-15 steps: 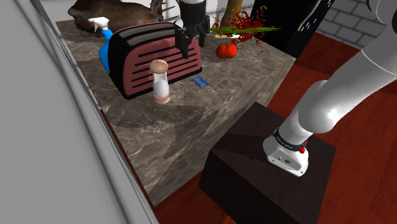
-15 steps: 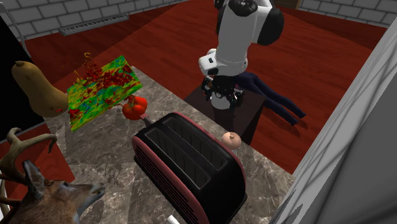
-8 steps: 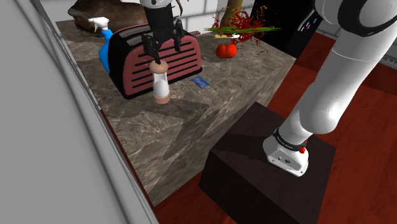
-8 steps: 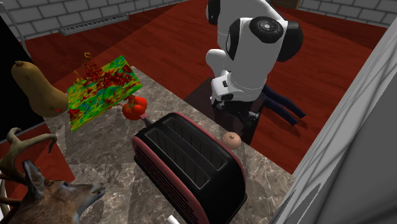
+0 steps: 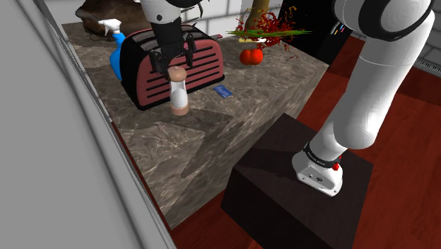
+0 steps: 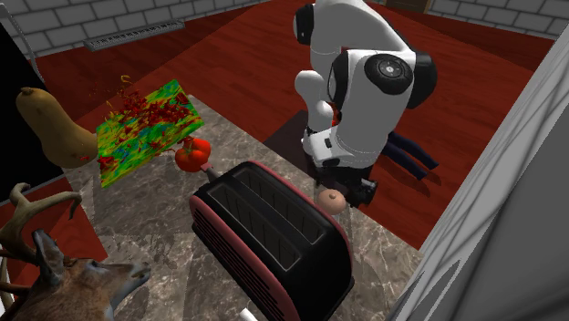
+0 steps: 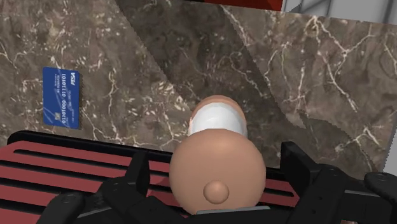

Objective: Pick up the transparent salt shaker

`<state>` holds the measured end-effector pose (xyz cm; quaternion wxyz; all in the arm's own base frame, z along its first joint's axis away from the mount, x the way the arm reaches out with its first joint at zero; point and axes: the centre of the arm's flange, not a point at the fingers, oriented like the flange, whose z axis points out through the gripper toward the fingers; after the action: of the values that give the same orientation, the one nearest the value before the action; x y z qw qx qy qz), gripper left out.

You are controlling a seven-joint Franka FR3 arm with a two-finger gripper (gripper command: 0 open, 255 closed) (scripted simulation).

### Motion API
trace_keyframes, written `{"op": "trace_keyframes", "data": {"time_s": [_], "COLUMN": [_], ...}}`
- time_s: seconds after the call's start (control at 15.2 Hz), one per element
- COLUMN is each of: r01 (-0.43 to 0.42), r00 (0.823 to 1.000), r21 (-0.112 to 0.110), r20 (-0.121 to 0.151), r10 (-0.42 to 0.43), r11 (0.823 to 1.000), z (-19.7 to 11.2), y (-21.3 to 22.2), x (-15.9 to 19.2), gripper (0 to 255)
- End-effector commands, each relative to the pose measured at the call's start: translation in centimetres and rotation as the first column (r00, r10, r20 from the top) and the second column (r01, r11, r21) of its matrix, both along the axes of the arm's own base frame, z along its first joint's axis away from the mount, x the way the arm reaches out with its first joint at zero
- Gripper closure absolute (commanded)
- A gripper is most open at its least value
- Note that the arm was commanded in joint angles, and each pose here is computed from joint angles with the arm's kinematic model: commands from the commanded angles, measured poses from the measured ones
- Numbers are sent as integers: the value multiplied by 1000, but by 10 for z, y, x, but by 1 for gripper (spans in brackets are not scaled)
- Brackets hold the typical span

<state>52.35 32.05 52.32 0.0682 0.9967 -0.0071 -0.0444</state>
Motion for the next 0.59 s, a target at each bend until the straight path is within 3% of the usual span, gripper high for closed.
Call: {"op": "trace_keyframes", "data": {"time_s": [0.0,0.13,0.2,0.53], "r01": [0,0,0,0], "r00": [1000,1000,1000,1000], "r21": [0,0,0,0], "r20": [0,0,0,0], "r10": [0,0,0,0], "r11": [1000,1000,1000,1000], "z": [-13,-13,-13,-13], "y": [0,0,0,0], "x": [1,1,1,0], "gripper": [0,0,255,255]}}
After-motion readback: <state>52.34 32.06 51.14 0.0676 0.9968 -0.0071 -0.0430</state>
